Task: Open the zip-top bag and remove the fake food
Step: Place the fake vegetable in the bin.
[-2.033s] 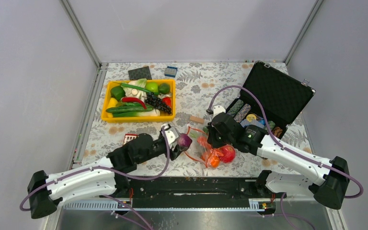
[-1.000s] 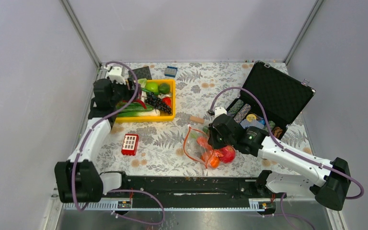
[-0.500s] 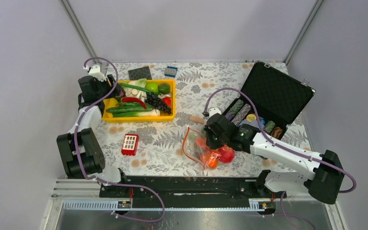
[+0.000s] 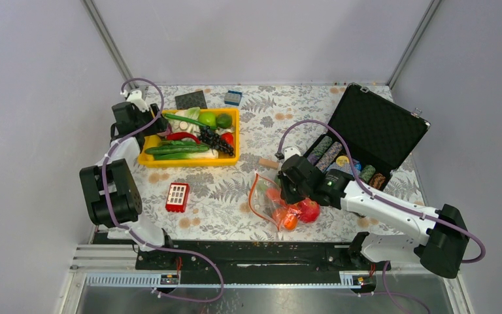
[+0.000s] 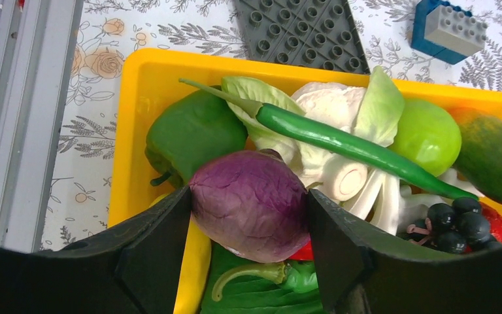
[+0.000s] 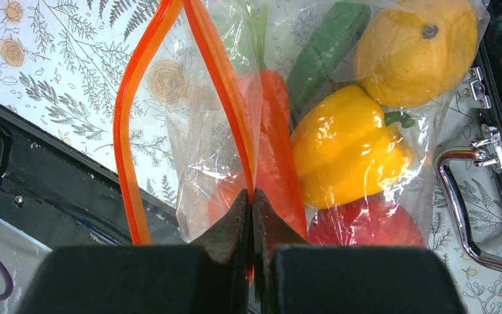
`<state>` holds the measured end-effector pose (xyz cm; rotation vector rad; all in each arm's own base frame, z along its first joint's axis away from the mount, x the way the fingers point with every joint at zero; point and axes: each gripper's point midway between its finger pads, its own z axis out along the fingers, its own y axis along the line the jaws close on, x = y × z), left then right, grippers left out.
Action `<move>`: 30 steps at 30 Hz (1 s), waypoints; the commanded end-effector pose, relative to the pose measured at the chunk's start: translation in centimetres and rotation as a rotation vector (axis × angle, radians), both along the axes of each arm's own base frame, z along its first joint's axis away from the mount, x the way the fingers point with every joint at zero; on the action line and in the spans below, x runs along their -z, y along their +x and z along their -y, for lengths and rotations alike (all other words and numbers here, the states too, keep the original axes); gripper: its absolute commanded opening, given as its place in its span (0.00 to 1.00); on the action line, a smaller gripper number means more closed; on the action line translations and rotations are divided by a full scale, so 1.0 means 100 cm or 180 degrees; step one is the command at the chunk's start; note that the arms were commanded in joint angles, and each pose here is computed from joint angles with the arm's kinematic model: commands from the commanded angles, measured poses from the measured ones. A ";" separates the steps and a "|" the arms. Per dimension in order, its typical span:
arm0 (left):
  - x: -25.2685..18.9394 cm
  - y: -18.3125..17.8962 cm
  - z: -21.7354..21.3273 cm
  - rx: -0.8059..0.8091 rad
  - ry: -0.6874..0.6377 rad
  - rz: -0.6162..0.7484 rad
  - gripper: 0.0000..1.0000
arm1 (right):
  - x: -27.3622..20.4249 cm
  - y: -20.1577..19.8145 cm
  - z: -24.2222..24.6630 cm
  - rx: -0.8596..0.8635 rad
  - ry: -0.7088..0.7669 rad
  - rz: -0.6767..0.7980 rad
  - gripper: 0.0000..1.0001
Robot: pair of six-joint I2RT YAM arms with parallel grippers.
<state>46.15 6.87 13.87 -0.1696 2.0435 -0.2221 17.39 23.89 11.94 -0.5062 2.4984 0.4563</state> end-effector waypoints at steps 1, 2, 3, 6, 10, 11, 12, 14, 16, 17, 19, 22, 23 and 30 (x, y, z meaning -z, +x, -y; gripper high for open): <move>-0.014 0.009 -0.009 0.0001 0.0168 0.0083 0.48 | -0.017 0.007 -0.009 -0.0030 0.0126 0.0088 0.00; -0.013 0.009 -0.009 0.0004 0.0169 0.0069 0.51 | -0.017 0.007 -0.009 -0.0033 0.0126 0.0086 0.00; -0.011 0.009 -0.009 0.0002 0.0163 0.0049 0.52 | -0.016 0.007 -0.009 -0.0029 0.0129 0.0079 0.00; -0.004 0.009 -0.008 0.0014 0.0166 -0.0060 0.56 | -0.017 0.007 -0.009 -0.0031 0.0142 0.0079 0.00; -0.002 0.008 -0.009 -0.0012 0.0204 -0.0093 0.72 | -0.017 0.006 -0.008 -0.0020 0.0146 0.0079 0.00; -0.002 0.008 -0.009 -0.0019 0.0210 -0.0098 0.74 | -0.018 0.006 -0.008 -0.0022 0.0151 0.0083 0.00; -0.003 0.007 -0.010 -0.0030 0.0223 -0.0105 0.75 | -0.018 0.006 -0.008 -0.0022 0.0154 0.0083 0.00; -0.006 0.007 -0.012 -0.0057 0.0248 -0.0096 0.78 | -0.018 0.005 -0.008 -0.0026 0.0158 0.0074 0.00; -0.011 0.006 -0.014 -0.0100 0.0276 -0.0072 0.82 | -0.017 0.005 -0.009 -0.0030 0.0154 0.0063 0.00; -0.014 0.006 -0.015 -0.0112 0.0287 -0.0057 0.83 | -0.017 0.005 -0.009 -0.0032 0.0159 0.0060 0.00; -0.022 0.005 -0.016 -0.0138 0.0313 -0.0005 0.85 | -0.017 0.005 -0.009 -0.0033 0.0163 0.0056 0.00; -0.035 0.004 -0.017 -0.0177 0.0336 0.0078 0.87 | -0.017 0.005 -0.009 -0.0030 0.0163 0.0053 0.00; -0.039 0.004 -0.017 -0.0185 0.0343 0.0105 0.88 | -0.017 0.004 -0.009 -0.0035 0.0168 0.0052 0.00; -0.050 0.003 -0.019 -0.0214 0.0352 0.0136 0.90 | -0.017 0.003 -0.010 -0.0036 0.0186 0.0037 0.00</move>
